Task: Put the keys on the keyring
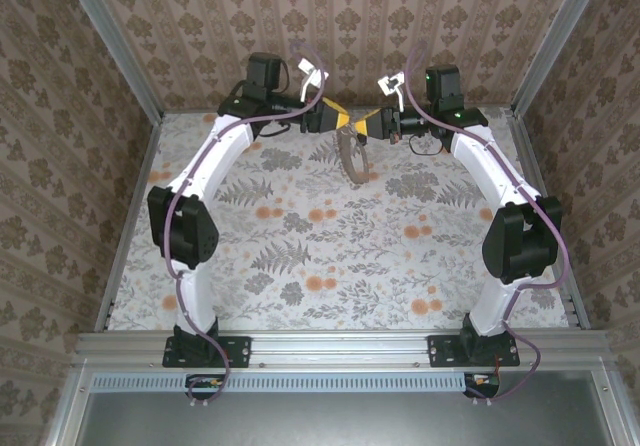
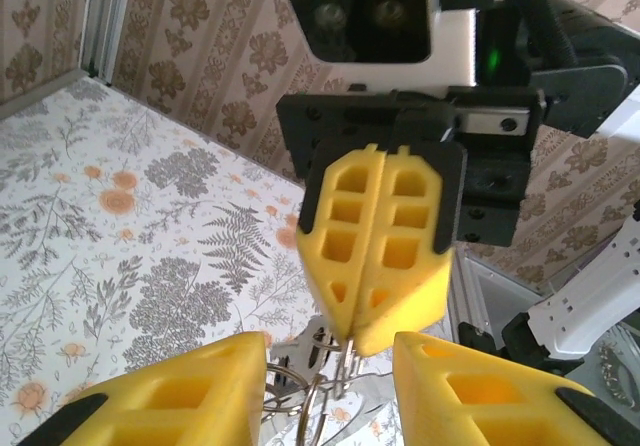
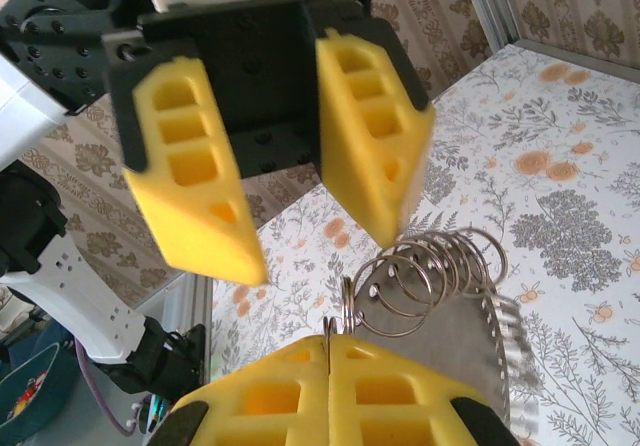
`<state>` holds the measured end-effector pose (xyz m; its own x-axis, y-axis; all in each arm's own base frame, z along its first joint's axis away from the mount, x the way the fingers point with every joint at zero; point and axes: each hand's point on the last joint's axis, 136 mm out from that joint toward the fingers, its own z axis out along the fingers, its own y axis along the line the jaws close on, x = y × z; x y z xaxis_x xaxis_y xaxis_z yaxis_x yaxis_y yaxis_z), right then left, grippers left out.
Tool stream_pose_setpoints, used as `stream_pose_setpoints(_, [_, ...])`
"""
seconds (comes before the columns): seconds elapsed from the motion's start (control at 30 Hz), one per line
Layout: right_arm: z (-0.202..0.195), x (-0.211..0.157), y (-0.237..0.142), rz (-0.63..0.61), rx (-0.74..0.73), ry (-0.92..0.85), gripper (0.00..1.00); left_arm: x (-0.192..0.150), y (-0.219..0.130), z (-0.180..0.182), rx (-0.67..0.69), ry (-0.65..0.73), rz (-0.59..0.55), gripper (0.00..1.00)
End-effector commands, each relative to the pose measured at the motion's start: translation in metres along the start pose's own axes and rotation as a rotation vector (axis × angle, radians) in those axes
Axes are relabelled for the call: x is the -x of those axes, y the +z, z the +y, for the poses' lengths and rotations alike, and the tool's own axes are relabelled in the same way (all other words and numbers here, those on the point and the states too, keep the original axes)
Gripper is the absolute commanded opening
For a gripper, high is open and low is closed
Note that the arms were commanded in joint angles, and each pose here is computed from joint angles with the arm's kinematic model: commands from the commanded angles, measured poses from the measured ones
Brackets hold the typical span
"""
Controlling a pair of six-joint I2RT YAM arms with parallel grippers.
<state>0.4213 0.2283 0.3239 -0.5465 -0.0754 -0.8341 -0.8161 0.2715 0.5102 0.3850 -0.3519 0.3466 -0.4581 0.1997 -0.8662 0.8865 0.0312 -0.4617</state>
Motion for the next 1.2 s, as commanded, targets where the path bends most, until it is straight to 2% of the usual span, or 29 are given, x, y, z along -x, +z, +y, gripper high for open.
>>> stream_pose_setpoints(0.0, [-0.001,0.003,0.000,-0.011,0.020,-0.006,0.00,0.016,-0.008,-0.016,-0.002,0.063,-0.027,0.39])
stream_pose_setpoints(0.37, [-0.002,0.005,0.001,-0.014,0.022,-0.005,0.00,0.011,0.002,-0.020,-0.044,0.052,-0.008,0.38])
stream_pose_setpoints(1.03, [-0.002,0.005,-0.001,-0.014,0.019,-0.006,0.00,-0.006,0.010,-0.003,-0.052,0.002,0.020,0.35])
stream_pose_setpoints(1.07, [-0.002,0.005,-0.001,-0.014,0.018,-0.004,0.00,-0.009,0.021,-0.012,-0.077,0.007,0.033,0.35])
stream_pose_setpoints(1.17, [-0.002,0.006,-0.001,-0.015,0.018,-0.008,0.00,-0.011,0.023,-0.012,-0.083,0.003,0.038,0.34])
